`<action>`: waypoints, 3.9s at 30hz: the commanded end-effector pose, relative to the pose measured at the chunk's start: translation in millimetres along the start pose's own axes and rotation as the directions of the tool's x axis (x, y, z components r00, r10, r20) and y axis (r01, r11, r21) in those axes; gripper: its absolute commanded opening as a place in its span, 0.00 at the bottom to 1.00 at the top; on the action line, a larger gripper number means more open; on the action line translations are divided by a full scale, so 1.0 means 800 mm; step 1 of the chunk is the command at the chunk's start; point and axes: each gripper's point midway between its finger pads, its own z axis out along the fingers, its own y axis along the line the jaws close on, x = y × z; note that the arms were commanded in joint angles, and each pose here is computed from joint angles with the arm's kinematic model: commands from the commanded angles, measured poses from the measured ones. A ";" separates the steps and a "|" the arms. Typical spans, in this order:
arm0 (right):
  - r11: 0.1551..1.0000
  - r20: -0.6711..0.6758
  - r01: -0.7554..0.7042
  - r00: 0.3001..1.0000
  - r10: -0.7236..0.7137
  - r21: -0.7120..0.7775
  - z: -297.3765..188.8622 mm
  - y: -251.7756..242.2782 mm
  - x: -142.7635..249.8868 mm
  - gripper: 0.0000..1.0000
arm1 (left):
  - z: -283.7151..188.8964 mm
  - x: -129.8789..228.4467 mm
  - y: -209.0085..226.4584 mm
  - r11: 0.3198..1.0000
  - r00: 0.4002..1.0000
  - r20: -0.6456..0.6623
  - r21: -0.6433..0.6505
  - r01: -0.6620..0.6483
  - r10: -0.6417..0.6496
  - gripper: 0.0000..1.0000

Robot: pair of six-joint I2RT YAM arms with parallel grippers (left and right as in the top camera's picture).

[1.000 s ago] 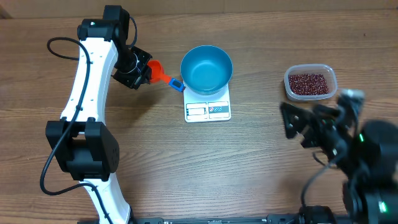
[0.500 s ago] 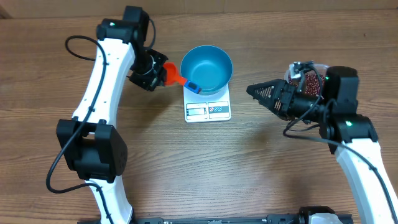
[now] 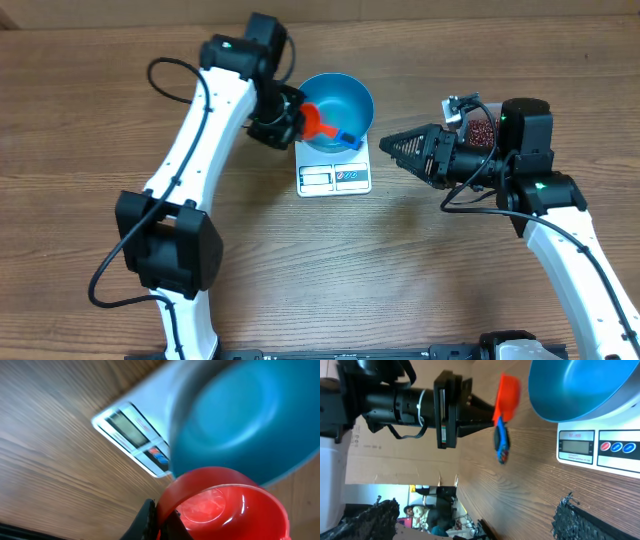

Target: Scoop item into bowl and weigh 150g on scale

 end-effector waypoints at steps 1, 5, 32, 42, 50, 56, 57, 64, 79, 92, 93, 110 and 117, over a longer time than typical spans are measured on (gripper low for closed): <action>1.000 0.007 0.027 1.000 -0.027 -0.008 0.001 0.011 -0.006 1.00 | -0.001 0.044 -0.021 0.998 0.997 -0.077 0.055 0.034 -0.030 0.04; 1.000 0.026 0.026 0.999 -0.026 0.016 0.001 0.006 -0.010 1.00 | 0.006 0.068 -0.026 0.993 0.991 -0.094 0.051 0.102 -0.097 0.04; 0.989 0.152 0.043 0.986 -0.065 0.144 -0.004 -0.017 -0.041 0.79 | 0.022 0.150 -0.031 0.973 0.957 -0.179 0.010 0.233 -0.227 0.04; 0.989 0.159 0.055 0.984 -0.077 0.140 -0.004 -0.015 -0.044 0.45 | 0.024 0.159 -0.029 0.972 0.956 -0.182 0.001 0.235 -0.231 0.04; 0.989 0.158 0.054 0.985 -0.076 0.140 -0.004 -0.015 -0.044 0.07 | 0.024 0.159 -0.028 0.972 0.955 -0.181 -0.003 0.237 -0.233 0.04; 0.989 0.155 0.048 0.985 -0.071 0.142 -0.004 -0.016 -0.042 0.04 | 0.024 0.160 -0.027 0.978 0.962 -0.182 0.001 0.207 -0.204 0.04; 0.989 0.155 0.048 0.985 -0.071 0.142 -0.004 -0.016 -0.042 0.04 | 0.024 0.160 -0.027 0.980 0.964 -0.182 0.003 0.199 -0.195 0.04; 0.987 0.164 0.046 0.984 -0.072 0.154 -0.005 -0.019 -0.045 0.04 | 0.025 0.163 -0.027 0.987 0.971 -0.182 0.008 0.159 -0.155 0.20; 0.917 0.153 -0.001 0.986 -0.065 0.399 -0.020 -0.084 -0.028 0.04 | 0.012 0.167 -0.029 0.978 0.935 -0.289 0.106 -0.182 0.206 1.00; 0.750 0.209 -0.044 0.970 -0.127 0.660 -0.083 -0.106 -0.023 0.04 | 0.018 0.142 -0.014 0.666 0.653 -0.131 0.147 -0.731 0.746 0.99; 0.741 0.219 -0.045 0.966 -0.140 0.670 -0.089 -0.101 -0.026 0.04 | 0.018 0.141 -0.013 0.626 0.615 -0.120 0.146 -0.766 0.779 1.00; 0.666 0.332 -0.003 0.868 -0.368 0.746 -0.176 0.004 -0.049 0.04 | 0.022 0.103 -0.026 0.373 0.374 0.030 0.032 -0.927 0.927 0.25; 0.660 0.321 -0.010 0.879 -0.352 0.751 -0.179 0.002 -0.039 0.04 | 0.018 0.069 0.008 0.240 0.247 -0.035 -0.144 -0.960 0.968 0.04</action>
